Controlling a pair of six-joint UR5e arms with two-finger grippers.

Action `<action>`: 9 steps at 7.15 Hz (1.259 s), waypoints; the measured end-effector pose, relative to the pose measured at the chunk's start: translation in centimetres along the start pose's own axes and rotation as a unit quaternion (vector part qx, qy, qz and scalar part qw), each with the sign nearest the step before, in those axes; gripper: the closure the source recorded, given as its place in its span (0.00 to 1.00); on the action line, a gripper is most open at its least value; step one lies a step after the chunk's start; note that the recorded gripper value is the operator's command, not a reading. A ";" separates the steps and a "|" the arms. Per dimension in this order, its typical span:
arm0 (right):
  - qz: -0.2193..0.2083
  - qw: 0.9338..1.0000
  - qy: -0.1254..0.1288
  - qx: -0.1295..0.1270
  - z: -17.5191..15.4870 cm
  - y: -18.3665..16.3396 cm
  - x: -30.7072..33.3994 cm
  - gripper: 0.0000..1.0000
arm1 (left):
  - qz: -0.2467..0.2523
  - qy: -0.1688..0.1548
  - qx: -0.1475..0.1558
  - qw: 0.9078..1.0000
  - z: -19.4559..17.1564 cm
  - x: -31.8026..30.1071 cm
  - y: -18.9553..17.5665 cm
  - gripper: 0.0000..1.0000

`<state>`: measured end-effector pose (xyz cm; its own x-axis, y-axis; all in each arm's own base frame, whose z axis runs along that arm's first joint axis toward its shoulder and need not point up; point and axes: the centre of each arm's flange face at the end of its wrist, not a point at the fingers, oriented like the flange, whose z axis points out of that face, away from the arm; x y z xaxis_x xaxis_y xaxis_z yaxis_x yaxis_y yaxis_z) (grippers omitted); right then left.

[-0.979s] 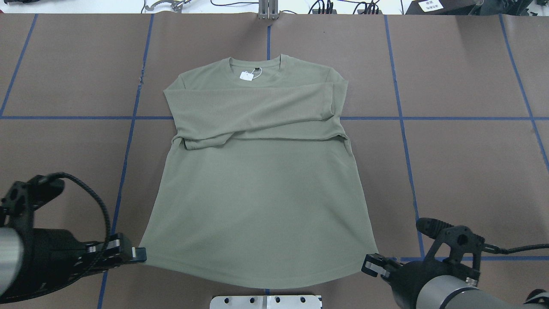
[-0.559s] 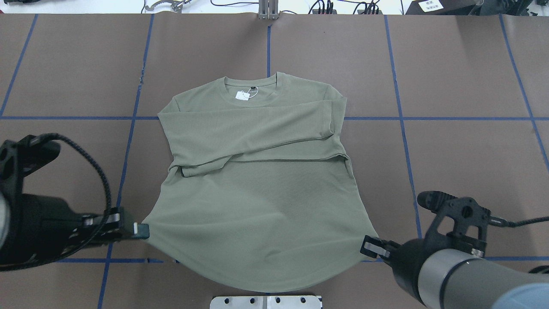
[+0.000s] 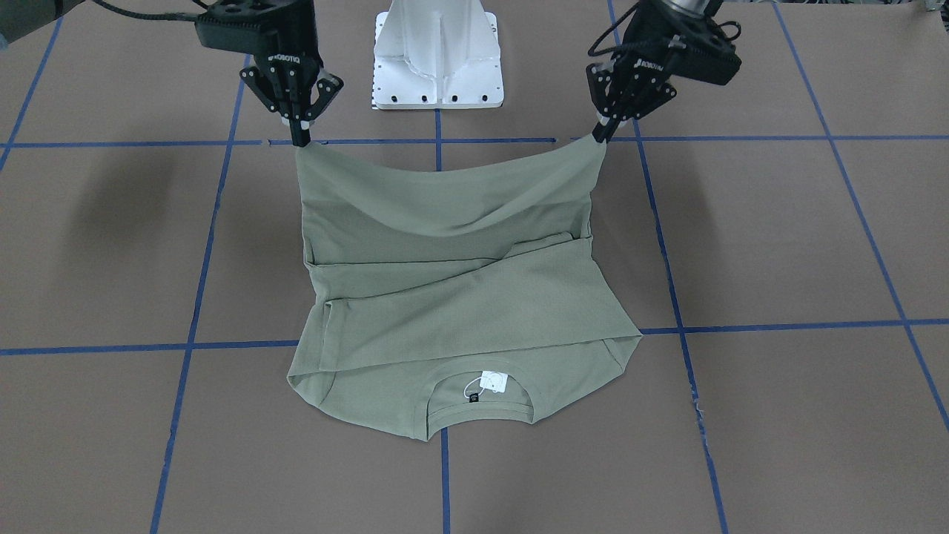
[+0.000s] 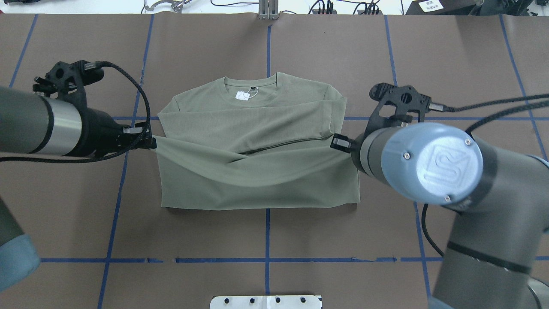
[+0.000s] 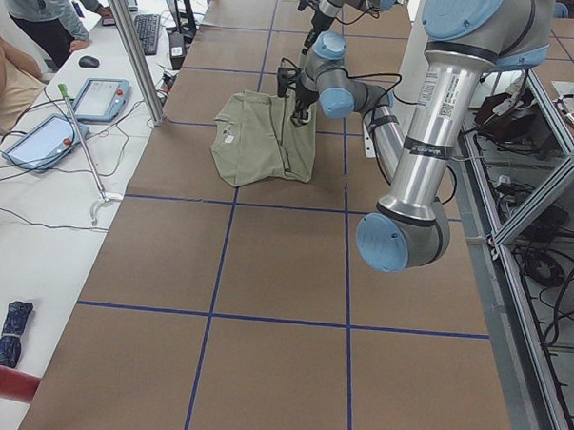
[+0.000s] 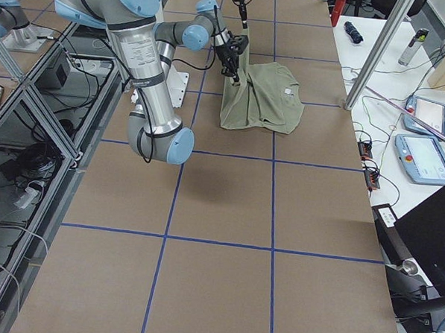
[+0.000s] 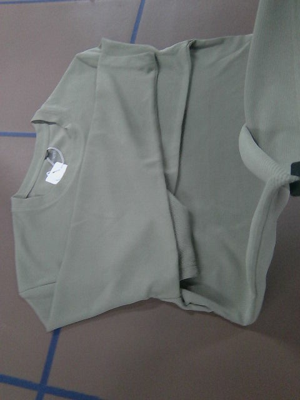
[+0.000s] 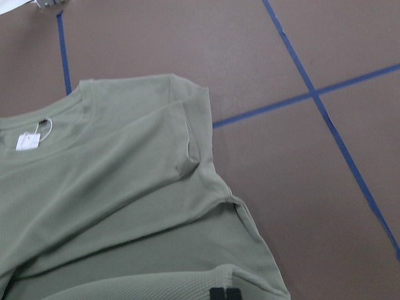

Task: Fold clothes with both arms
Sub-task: 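Lift the hem with both grippers and fold it toward the collar, then release the hem near the collar and draw the left gripper back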

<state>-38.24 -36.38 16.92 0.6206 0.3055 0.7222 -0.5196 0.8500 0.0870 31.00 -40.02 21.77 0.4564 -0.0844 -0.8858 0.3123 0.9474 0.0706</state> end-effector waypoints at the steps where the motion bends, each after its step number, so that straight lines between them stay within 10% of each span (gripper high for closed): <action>1: 0.001 1.000 -0.010 0.008 3.7 -2.8 -1.0 1.00 | 0.020 -0.020 0.023 0.999 1.6 -0.3 -3.7 1.00; 8: -0.013 0.998 0.037 0.040 23.7 -14.1 -4.2 1.00 | 0.025 -0.107 0.079 0.991 21.4 -7.8 -14.9 1.00; 9: -0.013 0.998 0.041 0.039 24.5 -14.2 -3.8 0.51 | 0.028 -0.106 0.078 0.991 22.3 -8.0 -14.5 0.72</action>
<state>-47.68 -60.11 29.75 0.6796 0.3204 0.6599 -0.5448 0.8228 0.1615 41.46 -59.97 38.04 0.6364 -0.1116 -0.7633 0.3983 0.8949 0.2012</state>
